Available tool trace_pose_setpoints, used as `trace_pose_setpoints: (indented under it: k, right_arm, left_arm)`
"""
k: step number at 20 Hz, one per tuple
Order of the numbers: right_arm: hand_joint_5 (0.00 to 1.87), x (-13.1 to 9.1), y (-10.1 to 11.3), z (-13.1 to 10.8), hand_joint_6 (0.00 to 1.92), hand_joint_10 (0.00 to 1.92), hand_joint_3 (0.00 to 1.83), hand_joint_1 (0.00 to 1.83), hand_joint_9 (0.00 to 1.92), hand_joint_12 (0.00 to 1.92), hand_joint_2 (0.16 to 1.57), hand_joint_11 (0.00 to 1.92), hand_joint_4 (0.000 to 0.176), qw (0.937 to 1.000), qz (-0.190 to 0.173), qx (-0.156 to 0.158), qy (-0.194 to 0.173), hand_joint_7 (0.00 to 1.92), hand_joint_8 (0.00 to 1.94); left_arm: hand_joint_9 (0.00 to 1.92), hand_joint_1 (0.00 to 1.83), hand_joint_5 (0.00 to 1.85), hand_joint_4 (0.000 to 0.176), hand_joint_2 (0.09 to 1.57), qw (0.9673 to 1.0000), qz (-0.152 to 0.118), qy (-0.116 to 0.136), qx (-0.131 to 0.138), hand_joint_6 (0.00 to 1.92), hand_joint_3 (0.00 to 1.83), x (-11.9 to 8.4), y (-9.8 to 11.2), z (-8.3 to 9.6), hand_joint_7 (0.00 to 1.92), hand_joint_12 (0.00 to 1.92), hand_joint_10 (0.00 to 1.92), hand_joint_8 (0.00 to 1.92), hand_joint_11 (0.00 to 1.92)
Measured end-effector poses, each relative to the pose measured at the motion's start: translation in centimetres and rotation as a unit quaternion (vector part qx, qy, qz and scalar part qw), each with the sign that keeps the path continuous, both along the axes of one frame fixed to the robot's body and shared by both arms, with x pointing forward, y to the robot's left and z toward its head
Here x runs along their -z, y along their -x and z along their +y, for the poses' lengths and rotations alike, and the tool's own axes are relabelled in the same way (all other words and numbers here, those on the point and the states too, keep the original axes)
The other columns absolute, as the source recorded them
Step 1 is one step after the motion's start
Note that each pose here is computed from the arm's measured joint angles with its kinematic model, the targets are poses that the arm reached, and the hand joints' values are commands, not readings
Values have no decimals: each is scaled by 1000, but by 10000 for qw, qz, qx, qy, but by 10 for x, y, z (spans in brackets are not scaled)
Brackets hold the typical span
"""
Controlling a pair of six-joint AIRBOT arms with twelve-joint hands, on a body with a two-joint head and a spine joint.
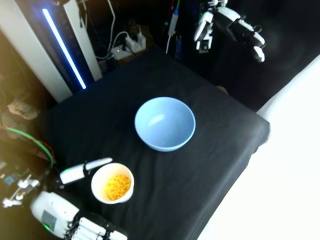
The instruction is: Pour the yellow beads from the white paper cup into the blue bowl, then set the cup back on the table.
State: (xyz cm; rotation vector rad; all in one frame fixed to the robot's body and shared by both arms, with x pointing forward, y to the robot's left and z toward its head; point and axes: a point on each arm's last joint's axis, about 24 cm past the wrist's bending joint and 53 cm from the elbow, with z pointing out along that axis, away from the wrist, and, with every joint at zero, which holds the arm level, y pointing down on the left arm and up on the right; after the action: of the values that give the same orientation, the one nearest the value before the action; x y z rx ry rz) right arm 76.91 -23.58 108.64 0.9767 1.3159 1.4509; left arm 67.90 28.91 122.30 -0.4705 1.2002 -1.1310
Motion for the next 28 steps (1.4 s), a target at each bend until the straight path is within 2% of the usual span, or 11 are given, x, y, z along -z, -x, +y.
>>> trace_pose_setpoints:
  k: [4, 10, 12, 14, 15, 18, 19, 20, 21, 22, 28]
  right_arm:
    - [82, -10, -3, 13, 23, 0, 2, 616, 0, 0, 694, 0, 113, 9998, -134, -131, -64, 0, 0]
    - [132, -12, -5, 17, 9, 0, 0, 611, 0, 0, 688, 0, 86, 9997, -153, -151, -88, 0, 0]
    - [343, -13, -5, 17, 14, 0, 6, 641, 0, 0, 745, 0, 75, 9997, -170, -158, -101, 35, 2]
    - [892, -13, -5, 18, 40, 23, 11, 823, 213, 39, 895, 69, 58, 9996, -154, -173, -139, 499, 27]
    - [1054, -13, -5, 17, 624, 4, 7, 1000, 326, 98, 1023, 94, 152, 9996, -158, -157, -160, 681, 7]
    - [903, -17, -4, 16, 1087, 18, 0, 981, 438, 404, 1149, 33, 176, 9994, -223, -166, -205, 827, 2]
    - [873, -17, -4, 17, 415, 21, 0, 830, 486, 604, 1098, 6, 72, 9994, -226, -168, -202, 847, 4]
    - [922, -17, -4, 17, 148, 11, 0, 798, 415, 475, 1092, 0, 44, 9994, -232, -177, -195, 771, 3]
    - [983, -18, -4, 17, 770, 5, 6, 967, 385, 327, 1098, 0, 150, 9993, -255, -189, -175, 763, 7]
    - [965, -18, -4, 17, 951, 11, 0, 993, 469, 565, 1115, 0, 171, 9993, -252, -195, -172, 828, 12]
    - [1008, -22, -3, 25, 921, 3, 0, 1016, 512, 632, 1095, 0, 176, 9988, -335, -355, -51, 850, 4]
  left_arm:
    - [145, 435, 0, 135, 856, 10000, 3, 3, -5, 0, 3, 0, 0, 0, 156, 309, 2, 1, 0]
    - [136, 406, 0, 141, 855, 10000, -4, 0, 10, 0, 1, 0, 0, -1, 145, 263, 3, 2, 0]
    - [135, 407, 0, 157, 829, 10000, -2, 1, 9, 0, 0, 0, 0, -1, 150, 246, 1, 1, 0]
    - [138, 419, 0, 144, 869, 10000, 2, 2, 6, 0, 7, 0, 0, 0, 148, 257, 1, 0, 0]
    - [141, 420, 0, 142, 881, 10000, 3, -1, 9, 0, 6, 0, 0, -1, 148, 298, 1, 0, 0]
    - [152, 442, 31, 175, 888, 10000, 27, 31, 20, 9, 5, 3, 0, -3, 165, 349, 3, 3, 0]
    - [161, 428, 37, 176, 893, 10000, 56, 24, 36, 6, 4, 5, 0, -4, 169, 376, 4, 2, 0]
    - [162, 428, 43, 176, 897, 10000, 62, 16, 43, 7, 5, 6, 0, -5, 172, 381, 3, 3, 0]
    - [153, 436, 36, 176, 899, 10000, 53, 21, 40, 2, 3, 5, 0, -4, 168, 361, 1, 1, 0]
    - [156, 436, 29, 176, 898, 10000, 51, 22, 40, 0, 1, 5, 0, -4, 175, 336, 2, 2, 0]
    - [193, 475, 44, 176, 880, 10000, 58, 26, 33, 0, 2, 5, 0, -4, 253, 490, 2, 3, 0]
